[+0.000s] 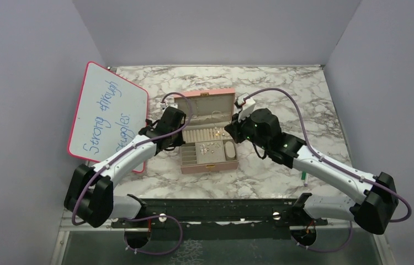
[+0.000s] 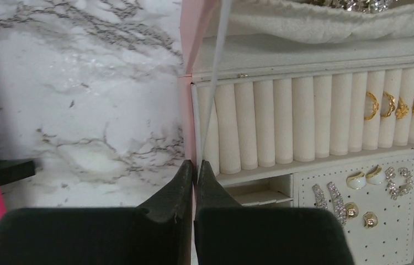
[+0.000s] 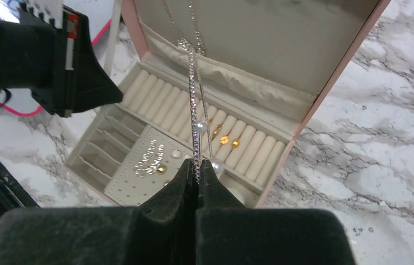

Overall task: Organize the mixed jewelry
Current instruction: Move the jewelry box to the center of the board, then place the jewelry in the jewelry box.

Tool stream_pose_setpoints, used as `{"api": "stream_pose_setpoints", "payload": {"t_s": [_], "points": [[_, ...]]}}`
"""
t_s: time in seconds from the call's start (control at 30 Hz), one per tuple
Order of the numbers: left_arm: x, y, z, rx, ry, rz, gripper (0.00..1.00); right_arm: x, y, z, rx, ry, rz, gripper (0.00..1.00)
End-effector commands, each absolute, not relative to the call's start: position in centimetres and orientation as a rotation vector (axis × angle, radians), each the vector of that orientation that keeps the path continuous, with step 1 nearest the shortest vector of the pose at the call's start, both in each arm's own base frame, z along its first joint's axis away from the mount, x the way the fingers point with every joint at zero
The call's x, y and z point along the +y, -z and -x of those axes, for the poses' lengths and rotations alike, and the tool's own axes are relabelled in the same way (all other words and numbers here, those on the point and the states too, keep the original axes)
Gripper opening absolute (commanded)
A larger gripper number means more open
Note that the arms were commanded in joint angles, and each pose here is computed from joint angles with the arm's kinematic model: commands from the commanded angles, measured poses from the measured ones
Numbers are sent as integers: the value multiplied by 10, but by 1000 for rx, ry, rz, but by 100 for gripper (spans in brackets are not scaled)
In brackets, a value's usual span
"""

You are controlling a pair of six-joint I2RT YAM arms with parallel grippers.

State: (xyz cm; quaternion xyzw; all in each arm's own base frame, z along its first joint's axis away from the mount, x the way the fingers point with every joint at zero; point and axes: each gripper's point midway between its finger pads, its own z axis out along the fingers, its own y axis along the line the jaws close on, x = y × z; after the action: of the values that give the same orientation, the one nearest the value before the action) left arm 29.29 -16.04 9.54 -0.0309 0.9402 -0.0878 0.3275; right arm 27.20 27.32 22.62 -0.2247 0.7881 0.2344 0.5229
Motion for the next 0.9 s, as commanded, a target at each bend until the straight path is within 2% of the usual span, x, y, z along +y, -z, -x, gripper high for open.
{"api": "stream_pose_setpoints", "payload": {"t_s": [0.0,0.1,0.23,0.47,0.87], "points": [[-151,-132,-297,2359,322,73,12,299,-247,-283,1760,-583,690,1],[-153,-144,-298,2321,378,74,35,318,-253,-290,1677,-611,779,1],[-154,-155,-298,2288,410,83,46,329,-253,-314,1670,-590,782,1],[-153,-171,-297,2241,438,98,53,336,-249,-349,1691,-544,748,1],[-153,-183,-299,2212,454,106,53,310,-226,-364,1762,-422,730,1]]}}
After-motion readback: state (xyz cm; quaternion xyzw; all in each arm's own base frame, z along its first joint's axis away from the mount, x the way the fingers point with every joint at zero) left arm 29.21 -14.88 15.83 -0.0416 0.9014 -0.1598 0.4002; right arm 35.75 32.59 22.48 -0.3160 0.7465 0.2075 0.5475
